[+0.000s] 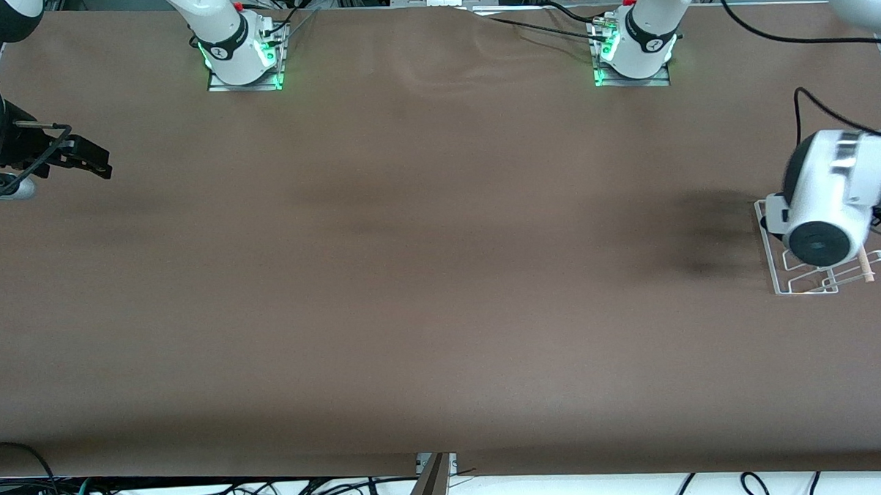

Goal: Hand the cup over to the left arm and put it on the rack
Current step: 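Carry the cup with the left gripper over the wire rack, then lower the cup upside down onto the rack dowels with the left gripper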

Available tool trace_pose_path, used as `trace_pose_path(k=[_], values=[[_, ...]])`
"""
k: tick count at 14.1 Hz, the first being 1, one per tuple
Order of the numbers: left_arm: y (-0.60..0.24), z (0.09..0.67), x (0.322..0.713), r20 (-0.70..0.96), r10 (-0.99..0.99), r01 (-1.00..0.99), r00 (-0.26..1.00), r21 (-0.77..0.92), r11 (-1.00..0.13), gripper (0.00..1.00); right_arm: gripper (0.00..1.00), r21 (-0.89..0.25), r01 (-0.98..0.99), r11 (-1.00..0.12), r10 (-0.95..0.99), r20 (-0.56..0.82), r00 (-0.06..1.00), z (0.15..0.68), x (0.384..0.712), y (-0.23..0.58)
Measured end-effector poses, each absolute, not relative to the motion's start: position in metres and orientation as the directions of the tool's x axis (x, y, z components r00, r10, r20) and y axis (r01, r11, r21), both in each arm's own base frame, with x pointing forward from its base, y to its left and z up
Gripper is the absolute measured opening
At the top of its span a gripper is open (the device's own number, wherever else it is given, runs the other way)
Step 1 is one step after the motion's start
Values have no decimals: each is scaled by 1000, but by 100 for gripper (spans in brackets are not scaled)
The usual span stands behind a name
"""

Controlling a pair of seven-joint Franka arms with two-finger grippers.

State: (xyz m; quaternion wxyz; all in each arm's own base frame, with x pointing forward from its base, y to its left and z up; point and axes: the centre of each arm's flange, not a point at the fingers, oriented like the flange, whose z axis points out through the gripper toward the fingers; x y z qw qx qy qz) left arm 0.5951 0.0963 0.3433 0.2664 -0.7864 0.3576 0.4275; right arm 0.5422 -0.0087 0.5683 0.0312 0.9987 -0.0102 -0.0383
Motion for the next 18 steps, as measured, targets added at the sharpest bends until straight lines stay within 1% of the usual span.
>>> trace_pose_path(k=[2,5,7,9,12,13,16,18], values=[[81,334,603,-888,-310,-836,340,-134,-533,76,100,63,-14,-998,-19,-77,997,566,544,-8],[73,322,605,-912,-279,-872,299,-143,-469,76,100,63,-8,-998,-12,-74,997,560,552,-5],[74,315,601,-927,-255,-887,274,-141,-439,76,100,63,4,-998,-1,-77,997,558,556,-2],[80,313,598,-935,-237,-891,263,-141,-432,76,100,63,22,-998,17,-72,997,560,557,6],[94,307,592,-943,-222,-888,249,-131,-441,76,100,62,61,-996,61,-15,998,583,561,30],[95,304,591,-949,-207,-896,237,-131,-425,76,100,62,76,-995,76,2,997,592,562,39],[83,295,589,-964,-147,-932,221,-164,-323,76,100,62,108,-992,109,27,994,604,562,58],[69,286,584,-969,-135,-946,206,-163,-279,76,100,62,106,-992,108,27,994,604,562,57]])
